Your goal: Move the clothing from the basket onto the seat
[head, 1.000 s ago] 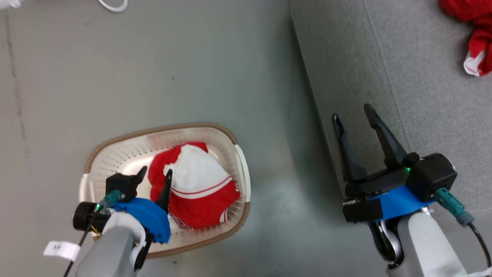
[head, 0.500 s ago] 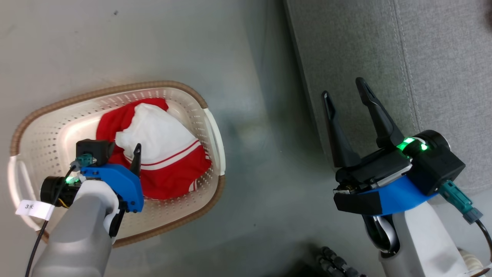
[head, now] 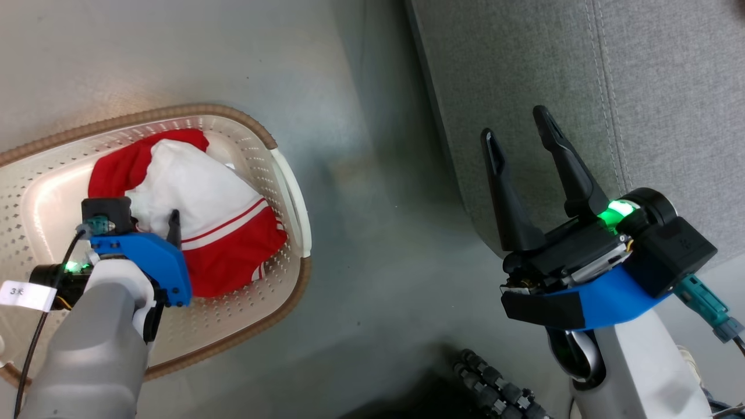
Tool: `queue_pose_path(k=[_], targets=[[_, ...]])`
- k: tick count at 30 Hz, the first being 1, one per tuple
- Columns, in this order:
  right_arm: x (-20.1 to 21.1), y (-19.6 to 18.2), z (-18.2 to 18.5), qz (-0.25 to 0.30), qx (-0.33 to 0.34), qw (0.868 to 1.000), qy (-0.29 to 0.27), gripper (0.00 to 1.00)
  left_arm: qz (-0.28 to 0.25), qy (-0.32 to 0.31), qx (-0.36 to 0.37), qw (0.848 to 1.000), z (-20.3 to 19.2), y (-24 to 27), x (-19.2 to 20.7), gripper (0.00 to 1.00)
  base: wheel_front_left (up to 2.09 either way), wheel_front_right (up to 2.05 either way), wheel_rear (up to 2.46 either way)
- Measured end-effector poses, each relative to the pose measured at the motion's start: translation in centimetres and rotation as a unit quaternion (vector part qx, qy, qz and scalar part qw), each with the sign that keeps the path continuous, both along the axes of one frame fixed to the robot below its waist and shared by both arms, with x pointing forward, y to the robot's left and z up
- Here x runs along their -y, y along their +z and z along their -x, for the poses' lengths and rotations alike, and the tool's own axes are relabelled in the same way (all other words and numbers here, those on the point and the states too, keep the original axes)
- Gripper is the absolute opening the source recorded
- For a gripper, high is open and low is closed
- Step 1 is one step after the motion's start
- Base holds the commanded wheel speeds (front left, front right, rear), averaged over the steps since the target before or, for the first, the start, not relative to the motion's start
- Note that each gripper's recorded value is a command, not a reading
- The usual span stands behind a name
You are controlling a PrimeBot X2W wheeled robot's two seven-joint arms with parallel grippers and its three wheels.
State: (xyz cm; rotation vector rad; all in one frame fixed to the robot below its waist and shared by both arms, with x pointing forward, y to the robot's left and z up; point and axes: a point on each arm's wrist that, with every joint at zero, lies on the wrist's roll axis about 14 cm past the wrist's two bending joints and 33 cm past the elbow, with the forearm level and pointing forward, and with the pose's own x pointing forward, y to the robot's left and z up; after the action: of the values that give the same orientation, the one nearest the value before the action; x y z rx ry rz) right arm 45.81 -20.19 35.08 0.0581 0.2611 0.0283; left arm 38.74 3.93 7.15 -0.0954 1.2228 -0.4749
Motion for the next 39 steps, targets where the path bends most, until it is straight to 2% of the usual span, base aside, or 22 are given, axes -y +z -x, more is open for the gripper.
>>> queue_pose_path(k=[5, 6, 8, 26, 35, 39], targets=[[0.3, -0.3, 0.2, 0.002, -0.004, 1.000, -0.004, 1.00, -0.007, -0.003, -0.021, 1.000, 0.5, -0.7, 0.1, 1.00, 0.00, 0.00, 0.00], [0.3, -0.3, 0.2, 0.002, -0.005, 1.000, -0.005, 1.00, -0.010, -0.006, -0.026, 1.000, 0.6, -0.9, 0.0, 0.60, 0.00, 0.00, 0.00], [0.4, -0.2, 0.3, 0.000, -0.005, 1.000, -0.006, 1.00, -0.014, -0.010, -0.029, 0.999, 0.6, -1.0, -0.4, 0.00, 0.00, 0.00, 0.00], [-0.1, 0.7, -0.3, -0.005, 0.008, 1.000, 0.001, 1.00, -0.007, 0.001, -0.014, 1.000, -0.5, 0.0, -1.0, 0.00, 0.00, 0.00, 0.00], [-1.0, 3.4, -0.7, -0.011, 0.040, 0.999, 0.013, 1.00, 0.010, 0.007, 0.011, 1.000, -0.3, 3.7, -0.4, 0.00, 0.00, 0.00, 0.00], [-1.5, 5.1, -0.7, -0.010, 0.060, 0.998, 0.021, 1.00, 0.033, 0.004, 0.041, 0.999, -0.6, 6.6, 0.8, 0.00, 0.00, 0.00, 0.00]])
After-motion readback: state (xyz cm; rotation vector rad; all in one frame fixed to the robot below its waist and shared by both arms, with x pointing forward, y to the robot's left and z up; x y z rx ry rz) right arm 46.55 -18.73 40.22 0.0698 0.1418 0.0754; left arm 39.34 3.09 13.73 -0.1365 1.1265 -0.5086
